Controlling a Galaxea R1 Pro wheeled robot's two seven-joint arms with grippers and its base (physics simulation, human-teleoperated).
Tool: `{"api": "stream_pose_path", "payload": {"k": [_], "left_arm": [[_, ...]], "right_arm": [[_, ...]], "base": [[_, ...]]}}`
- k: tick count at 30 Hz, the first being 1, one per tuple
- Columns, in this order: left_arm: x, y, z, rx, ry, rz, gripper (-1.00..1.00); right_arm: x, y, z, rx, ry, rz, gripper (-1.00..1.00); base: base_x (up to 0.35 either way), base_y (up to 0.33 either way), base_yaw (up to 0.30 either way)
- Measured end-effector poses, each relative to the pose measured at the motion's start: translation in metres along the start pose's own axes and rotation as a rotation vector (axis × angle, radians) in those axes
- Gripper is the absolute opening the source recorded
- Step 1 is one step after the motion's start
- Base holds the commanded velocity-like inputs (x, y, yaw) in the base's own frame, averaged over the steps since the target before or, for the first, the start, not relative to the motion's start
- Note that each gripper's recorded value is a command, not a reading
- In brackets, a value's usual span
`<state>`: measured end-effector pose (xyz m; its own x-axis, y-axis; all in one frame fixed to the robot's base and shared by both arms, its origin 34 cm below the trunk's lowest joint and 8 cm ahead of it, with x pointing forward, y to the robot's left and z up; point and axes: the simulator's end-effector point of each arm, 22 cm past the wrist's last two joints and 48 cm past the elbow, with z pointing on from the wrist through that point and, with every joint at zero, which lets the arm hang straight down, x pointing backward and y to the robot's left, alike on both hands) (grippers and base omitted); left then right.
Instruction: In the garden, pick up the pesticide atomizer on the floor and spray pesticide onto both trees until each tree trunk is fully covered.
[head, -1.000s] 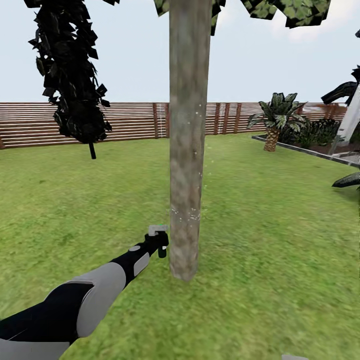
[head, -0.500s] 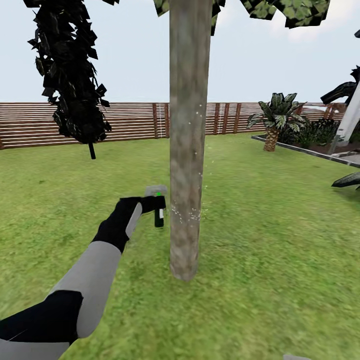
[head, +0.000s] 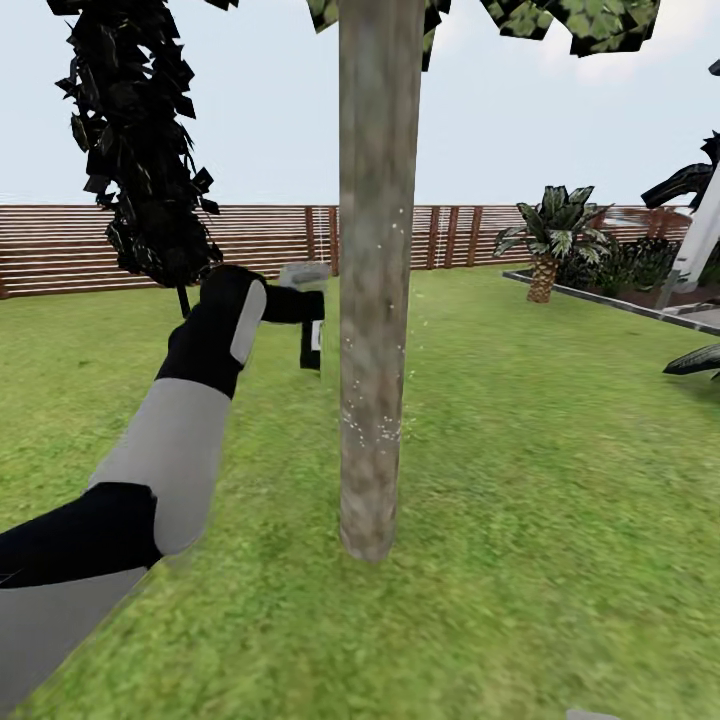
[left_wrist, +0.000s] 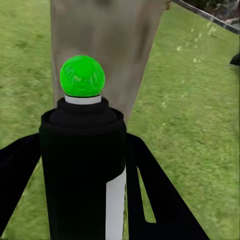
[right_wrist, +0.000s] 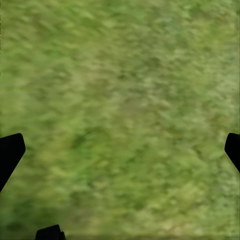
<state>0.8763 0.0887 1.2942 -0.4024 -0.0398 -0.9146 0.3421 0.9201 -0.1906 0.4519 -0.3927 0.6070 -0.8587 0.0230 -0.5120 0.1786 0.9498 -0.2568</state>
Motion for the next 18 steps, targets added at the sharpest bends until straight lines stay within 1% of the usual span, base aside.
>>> {"api": "stream_pose_path", "payload": {"k": [2, 3, 4, 6, 8, 9, 10, 11, 12, 13, 14, 16, 18], "left_arm": [[-0.034, -0.008, -0.007, 0.002, -0.009, 0.018, -1.00], [-0.059, -0.013, -0.014, -0.001, -0.022, 0.035, -1.00], [-0.085, -0.021, -0.026, 0.007, -0.052, 0.046, -1.00], [-0.122, -0.029, -0.042, -0.004, -0.089, 0.072, -1.00], [-0.163, -0.039, -0.061, -0.018, -0.108, 0.100, -1.00], [-0.183, -0.048, -0.076, -0.011, -0.132, 0.108, -1.00], [-0.191, -0.050, -0.080, -0.016, -0.136, 0.115, -1.00], [-0.201, -0.053, -0.087, -0.015, -0.147, 0.117, -1.00], [-0.215, -0.058, -0.098, -0.003, -0.168, 0.108, -1.00], [-0.233, -0.063, -0.112, 0.016, -0.195, 0.088, -1.00], [-0.242, -0.068, -0.120, 0.034, -0.208, 0.073, -1.00], [-0.257, -0.074, -0.133, 0.050, -0.227, 0.062, -1.00], [-0.266, -0.078, -0.141, 0.057, -0.241, 0.061, -1.00]], "right_arm": [[0.000, 0.000, 0.000, 0.000, 0.000, 0.000, 1.00], [0.000, 0.000, 0.000, 0.000, 0.001, 0.000, 1.00], [0.000, 0.000, 0.000, 0.000, -0.001, 0.001, 1.00], [0.002, -0.001, 0.000, 0.001, 0.002, 0.000, 1.00], [0.004, -0.001, 0.000, 0.002, 0.006, -0.001, 1.00], [0.003, -0.001, -0.001, 0.001, 0.003, -0.001, 1.00], [0.004, -0.001, -0.001, 0.002, 0.005, -0.001, 1.00], [0.004, -0.001, -0.001, 0.001, 0.005, -0.002, 1.00], [0.004, -0.001, -0.001, 0.001, 0.006, -0.002, 1.00], [0.004, -0.001, -0.001, 0.001, 0.006, -0.002, 1.00], [0.005, -0.001, -0.001, 0.002, 0.006, -0.002, 1.00], [0.005, -0.002, -0.001, 0.002, 0.007, -0.002, 1.00], [0.005, -0.001, -0.001, 0.002, 0.007, -0.002, 1.00]], "base": [[0.000, 0.000, 0.000], [0.000, 0.000, 0.000], [0.000, 0.000, 0.000], [0.000, 0.000, 0.000], [0.000, 0.000, 0.000], [0.000, 0.000, 0.000], [0.000, 0.000, 0.000], [0.000, 0.000, 0.000], [0.000, 0.000, 0.000], [0.000, 0.000, 0.000], [0.000, 0.000, 0.000], [0.000, 0.000, 0.000], [0.000, 0.000, 0.000]]}}
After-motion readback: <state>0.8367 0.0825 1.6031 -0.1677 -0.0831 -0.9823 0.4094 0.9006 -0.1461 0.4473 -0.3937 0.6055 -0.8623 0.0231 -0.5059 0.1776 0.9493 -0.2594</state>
